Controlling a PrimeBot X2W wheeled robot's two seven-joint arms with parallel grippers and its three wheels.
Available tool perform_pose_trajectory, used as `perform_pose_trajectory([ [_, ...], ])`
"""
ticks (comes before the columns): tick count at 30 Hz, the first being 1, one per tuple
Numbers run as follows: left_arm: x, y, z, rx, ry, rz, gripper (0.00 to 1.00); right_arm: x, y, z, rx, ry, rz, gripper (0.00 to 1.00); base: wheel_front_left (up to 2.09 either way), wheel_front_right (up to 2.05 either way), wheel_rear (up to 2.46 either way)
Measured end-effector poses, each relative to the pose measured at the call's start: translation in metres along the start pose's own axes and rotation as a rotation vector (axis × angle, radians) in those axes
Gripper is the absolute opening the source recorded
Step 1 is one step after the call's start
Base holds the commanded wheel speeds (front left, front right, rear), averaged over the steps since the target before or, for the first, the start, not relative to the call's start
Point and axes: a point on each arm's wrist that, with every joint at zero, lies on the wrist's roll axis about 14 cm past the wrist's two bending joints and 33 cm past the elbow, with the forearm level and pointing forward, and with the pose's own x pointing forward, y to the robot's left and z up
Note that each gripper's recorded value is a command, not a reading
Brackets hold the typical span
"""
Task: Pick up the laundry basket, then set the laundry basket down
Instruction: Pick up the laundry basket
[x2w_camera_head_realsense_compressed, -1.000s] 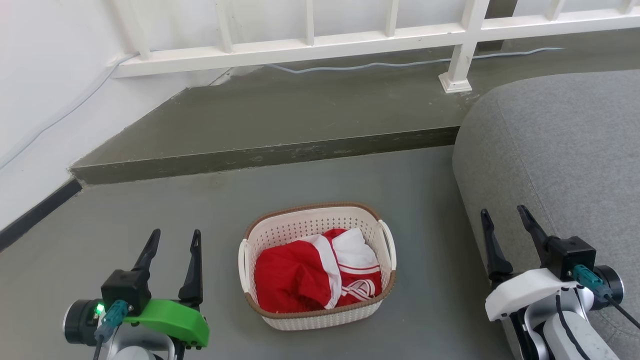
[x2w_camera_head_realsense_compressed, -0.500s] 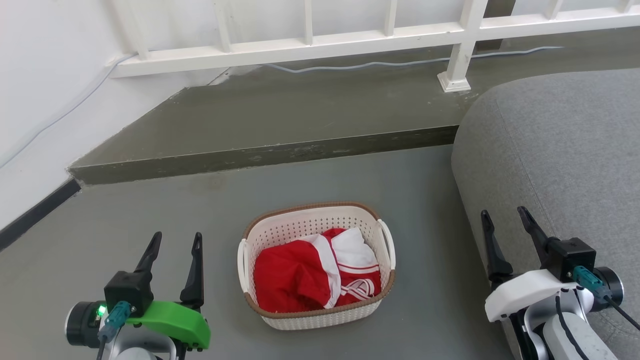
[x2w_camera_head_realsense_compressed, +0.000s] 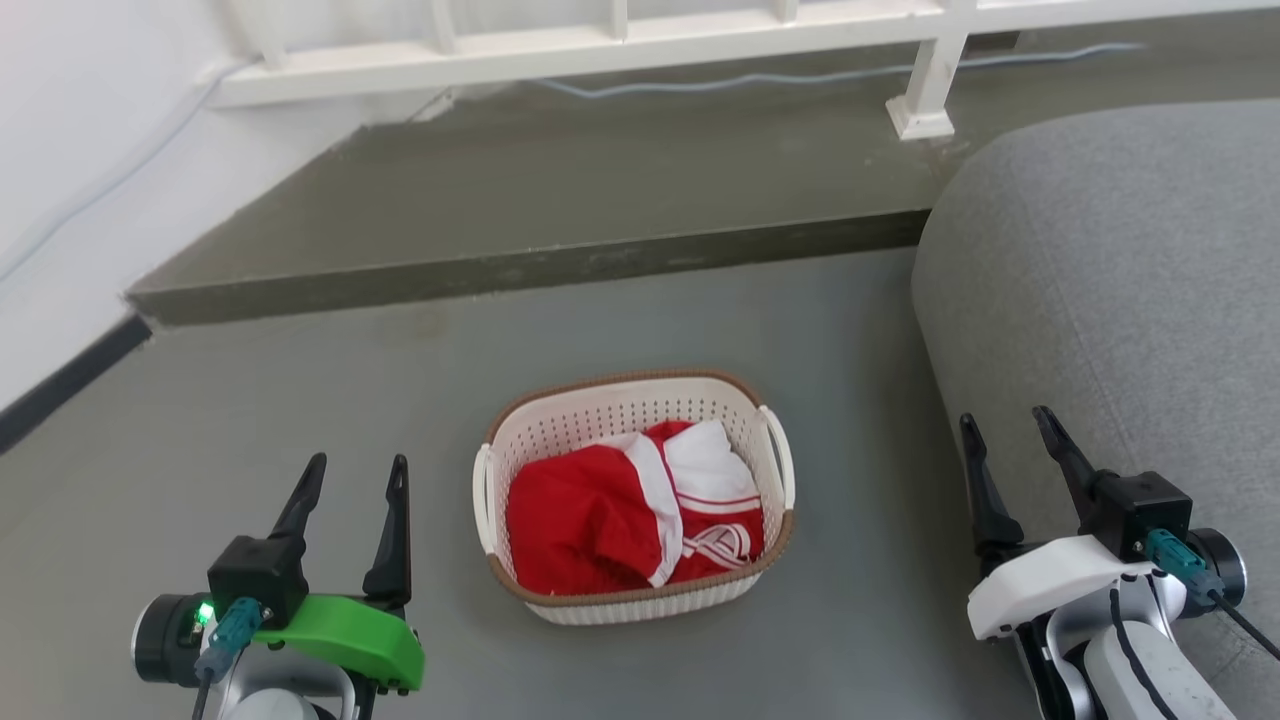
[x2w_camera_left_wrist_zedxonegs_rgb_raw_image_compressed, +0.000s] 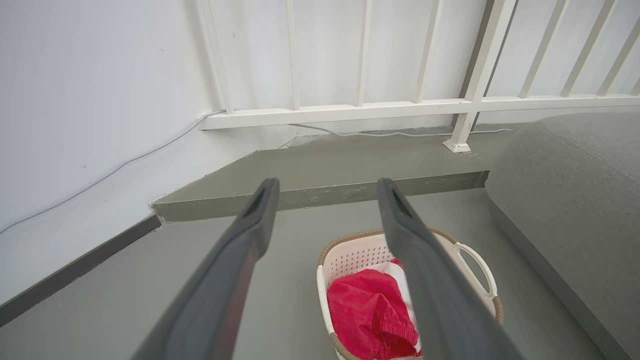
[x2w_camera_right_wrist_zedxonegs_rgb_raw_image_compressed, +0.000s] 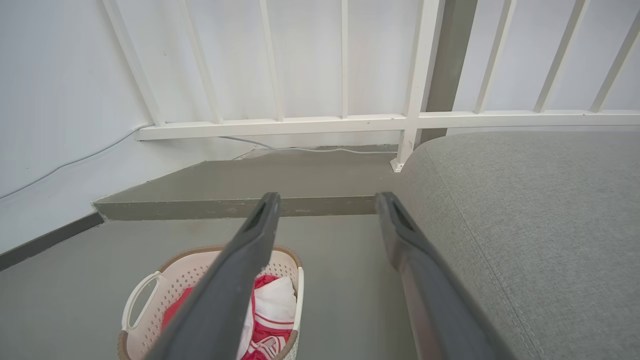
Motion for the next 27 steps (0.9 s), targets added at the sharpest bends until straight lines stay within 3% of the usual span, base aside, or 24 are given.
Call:
perform_pose_trajectory([
  [27,0.06,0.008,-0.052,-0.059,0.111,-0.027,1.0,0.057,0.007,-0.064,0.024,0.152,0.023,1.0,0.0,0.0,0.0],
])
